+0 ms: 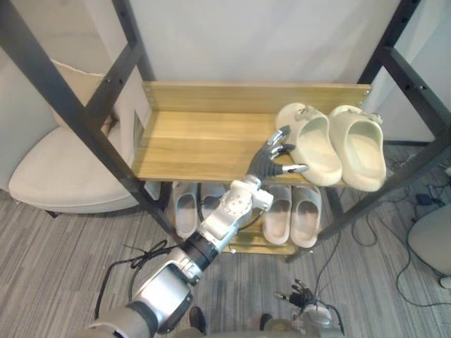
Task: Organize the slippers on the shoe rack
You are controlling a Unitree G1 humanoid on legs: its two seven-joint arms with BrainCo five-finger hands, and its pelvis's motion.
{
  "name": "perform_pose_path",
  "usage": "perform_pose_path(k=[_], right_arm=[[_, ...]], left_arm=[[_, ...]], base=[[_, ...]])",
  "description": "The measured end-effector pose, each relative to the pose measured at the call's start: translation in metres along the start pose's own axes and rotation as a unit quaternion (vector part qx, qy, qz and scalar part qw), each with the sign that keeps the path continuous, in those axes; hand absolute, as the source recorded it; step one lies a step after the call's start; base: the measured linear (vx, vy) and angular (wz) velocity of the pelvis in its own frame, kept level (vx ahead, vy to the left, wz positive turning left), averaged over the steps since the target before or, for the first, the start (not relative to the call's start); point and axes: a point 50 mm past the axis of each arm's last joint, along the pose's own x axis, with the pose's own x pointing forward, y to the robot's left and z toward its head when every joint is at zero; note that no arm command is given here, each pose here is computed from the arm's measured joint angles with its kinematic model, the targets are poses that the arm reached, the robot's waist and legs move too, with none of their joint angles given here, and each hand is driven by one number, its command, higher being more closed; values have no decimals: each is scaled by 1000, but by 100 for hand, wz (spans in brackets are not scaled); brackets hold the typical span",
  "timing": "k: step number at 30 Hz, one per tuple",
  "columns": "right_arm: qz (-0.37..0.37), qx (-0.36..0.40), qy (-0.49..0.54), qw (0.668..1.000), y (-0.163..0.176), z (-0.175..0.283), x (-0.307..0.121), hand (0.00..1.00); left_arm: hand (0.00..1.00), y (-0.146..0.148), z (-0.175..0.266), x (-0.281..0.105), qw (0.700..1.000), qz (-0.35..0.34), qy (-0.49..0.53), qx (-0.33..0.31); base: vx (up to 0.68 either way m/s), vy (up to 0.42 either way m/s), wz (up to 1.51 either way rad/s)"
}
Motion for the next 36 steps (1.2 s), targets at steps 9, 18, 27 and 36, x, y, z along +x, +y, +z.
perform_pose_path(k=[9,18,27,36], right_arm=[[3,0,-4,1000,2,3,1,0],[13,-6,-7,1000,5,7,2,0],[36,-23,-8,999,16,7,1,0],[47,-41,-1,998,20,3,0,0]], left_arm=[[0,12,3,2,1000,20,-5,-2],[0,43,6,-17,997,67,-20,-12],[0,39,18,-44,996,36,-60,-61],[0,19,10,-86,988,-31,-53,-145]], base=[[-1,0,0],[-4,0,3],[-41,-1,16],[-31,3,11]])
